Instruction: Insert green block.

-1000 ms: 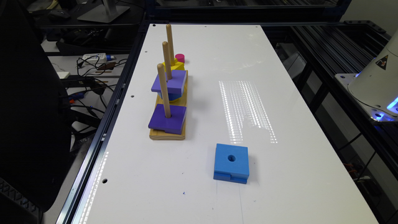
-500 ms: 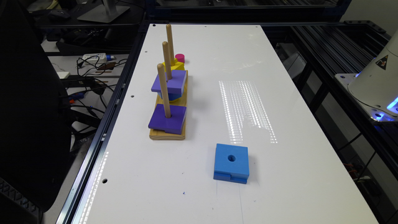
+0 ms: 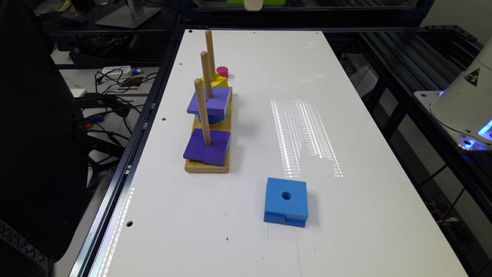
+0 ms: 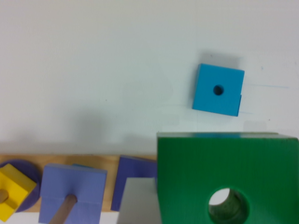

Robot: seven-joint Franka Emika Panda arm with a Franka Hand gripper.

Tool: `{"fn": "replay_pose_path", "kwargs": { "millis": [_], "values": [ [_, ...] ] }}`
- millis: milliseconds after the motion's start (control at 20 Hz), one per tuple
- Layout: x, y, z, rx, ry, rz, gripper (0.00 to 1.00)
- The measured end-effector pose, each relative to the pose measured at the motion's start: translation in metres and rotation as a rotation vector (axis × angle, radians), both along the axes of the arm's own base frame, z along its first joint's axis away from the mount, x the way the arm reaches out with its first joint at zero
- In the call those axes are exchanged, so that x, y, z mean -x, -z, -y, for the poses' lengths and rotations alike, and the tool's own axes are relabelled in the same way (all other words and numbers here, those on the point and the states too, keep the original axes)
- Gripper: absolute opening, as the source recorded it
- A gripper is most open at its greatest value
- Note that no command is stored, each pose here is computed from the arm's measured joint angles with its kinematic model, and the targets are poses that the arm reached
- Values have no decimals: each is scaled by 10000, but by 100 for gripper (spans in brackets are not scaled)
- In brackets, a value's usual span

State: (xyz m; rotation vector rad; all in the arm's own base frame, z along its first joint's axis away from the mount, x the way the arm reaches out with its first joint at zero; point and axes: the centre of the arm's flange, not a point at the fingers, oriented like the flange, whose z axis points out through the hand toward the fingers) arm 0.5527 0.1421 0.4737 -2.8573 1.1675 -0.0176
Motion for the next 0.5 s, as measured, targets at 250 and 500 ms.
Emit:
{"fn": "replay_pose_path", "kwargs": {
  "millis": [250,500],
  "values": [
    [-94,164,10,-26,6,51,0],
    [-190,339,21,-38,0,120,0]
  ]
}}
